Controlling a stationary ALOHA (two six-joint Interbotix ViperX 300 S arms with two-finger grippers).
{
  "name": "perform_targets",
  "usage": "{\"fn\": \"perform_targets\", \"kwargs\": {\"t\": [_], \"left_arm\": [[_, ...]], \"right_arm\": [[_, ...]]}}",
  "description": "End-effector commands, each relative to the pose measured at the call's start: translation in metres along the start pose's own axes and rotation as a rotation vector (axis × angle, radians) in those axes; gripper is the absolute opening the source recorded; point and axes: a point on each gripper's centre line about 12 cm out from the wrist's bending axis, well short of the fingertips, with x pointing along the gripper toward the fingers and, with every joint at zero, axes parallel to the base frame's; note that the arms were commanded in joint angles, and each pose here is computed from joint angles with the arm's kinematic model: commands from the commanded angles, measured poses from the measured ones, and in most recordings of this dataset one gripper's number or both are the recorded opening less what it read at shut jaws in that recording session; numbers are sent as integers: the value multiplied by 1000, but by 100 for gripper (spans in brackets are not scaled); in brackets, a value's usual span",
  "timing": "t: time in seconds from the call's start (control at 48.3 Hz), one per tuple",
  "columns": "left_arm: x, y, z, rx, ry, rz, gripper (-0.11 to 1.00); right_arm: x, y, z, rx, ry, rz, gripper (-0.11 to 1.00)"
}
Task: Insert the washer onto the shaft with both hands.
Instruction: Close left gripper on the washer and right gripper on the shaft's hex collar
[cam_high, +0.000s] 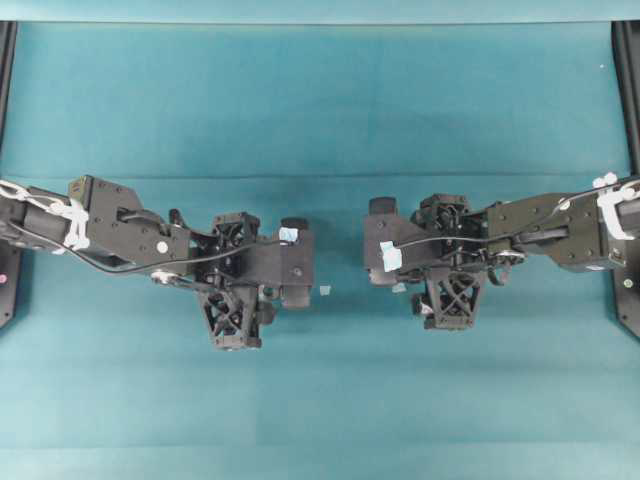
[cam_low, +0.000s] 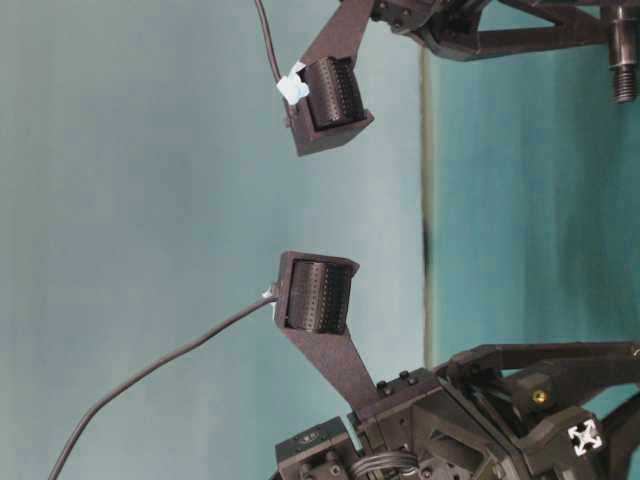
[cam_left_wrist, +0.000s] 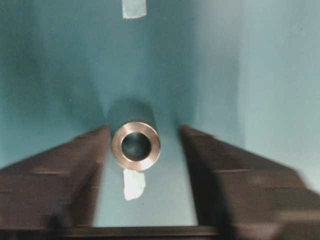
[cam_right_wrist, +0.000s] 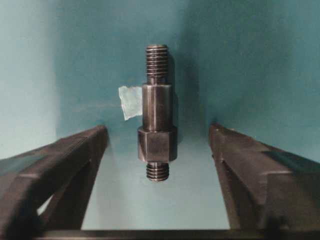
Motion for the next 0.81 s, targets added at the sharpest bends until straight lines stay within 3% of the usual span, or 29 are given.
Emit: {"fn": "perform_targets", "kwargs": {"t": [0.0, 0.083, 0.249, 0.787], "left_arm": [[-2, -2, 2, 8, -11, -3, 45], [-2, -2, 3, 9, -12, -3, 37], [-3, -2, 2, 10, -12, -3, 37], [-3, -2, 2, 11, -14, -4, 37]], "right_arm": [[2, -3, -1, 16, 9, -2, 34], [2, -4, -1, 19, 9, -4, 24], [2, -6, -1, 22, 9, -6, 12], [1, -18, -2, 41, 12, -18, 7]]}}
